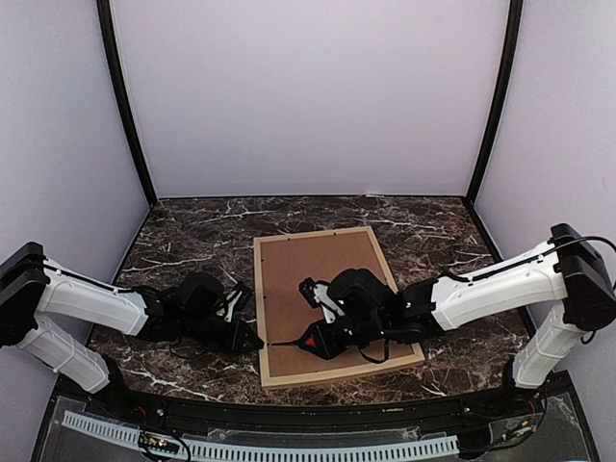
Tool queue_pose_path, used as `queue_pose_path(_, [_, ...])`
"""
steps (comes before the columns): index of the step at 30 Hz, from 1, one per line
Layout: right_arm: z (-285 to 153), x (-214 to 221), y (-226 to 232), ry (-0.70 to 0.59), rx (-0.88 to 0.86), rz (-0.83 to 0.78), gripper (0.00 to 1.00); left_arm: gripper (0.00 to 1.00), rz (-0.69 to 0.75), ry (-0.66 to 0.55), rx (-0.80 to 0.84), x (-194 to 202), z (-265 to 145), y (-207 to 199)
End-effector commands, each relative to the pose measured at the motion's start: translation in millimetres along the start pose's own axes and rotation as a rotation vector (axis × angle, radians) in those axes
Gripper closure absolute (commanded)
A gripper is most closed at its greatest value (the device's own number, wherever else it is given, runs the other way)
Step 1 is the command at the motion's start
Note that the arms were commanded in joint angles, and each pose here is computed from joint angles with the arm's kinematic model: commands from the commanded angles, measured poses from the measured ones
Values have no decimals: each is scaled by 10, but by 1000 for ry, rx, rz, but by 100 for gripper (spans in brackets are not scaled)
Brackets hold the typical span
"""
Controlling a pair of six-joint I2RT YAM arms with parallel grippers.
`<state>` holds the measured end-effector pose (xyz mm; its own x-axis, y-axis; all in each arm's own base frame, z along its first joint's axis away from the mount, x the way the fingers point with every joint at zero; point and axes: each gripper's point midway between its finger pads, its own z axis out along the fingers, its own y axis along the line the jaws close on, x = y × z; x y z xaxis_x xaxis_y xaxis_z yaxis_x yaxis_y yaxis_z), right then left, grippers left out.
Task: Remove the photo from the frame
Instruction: Release the fastener from the backboard.
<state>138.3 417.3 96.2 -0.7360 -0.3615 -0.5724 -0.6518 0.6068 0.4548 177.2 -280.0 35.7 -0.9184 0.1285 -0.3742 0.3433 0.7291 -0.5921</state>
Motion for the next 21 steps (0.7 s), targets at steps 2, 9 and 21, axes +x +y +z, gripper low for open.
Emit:
queue_pose_path(2, [41,-93,62,-28,-3,-7,100,84,-1,4,-24,47,19,76])
queue_pose_path(9, [81,-85,51,-22,3,-5,100,85,-4,12,-21,68,31,82])
queue_pose_path(21, [145,-99,149,-27,-40,-9,100,86,-10,40,-12,131,98,107])
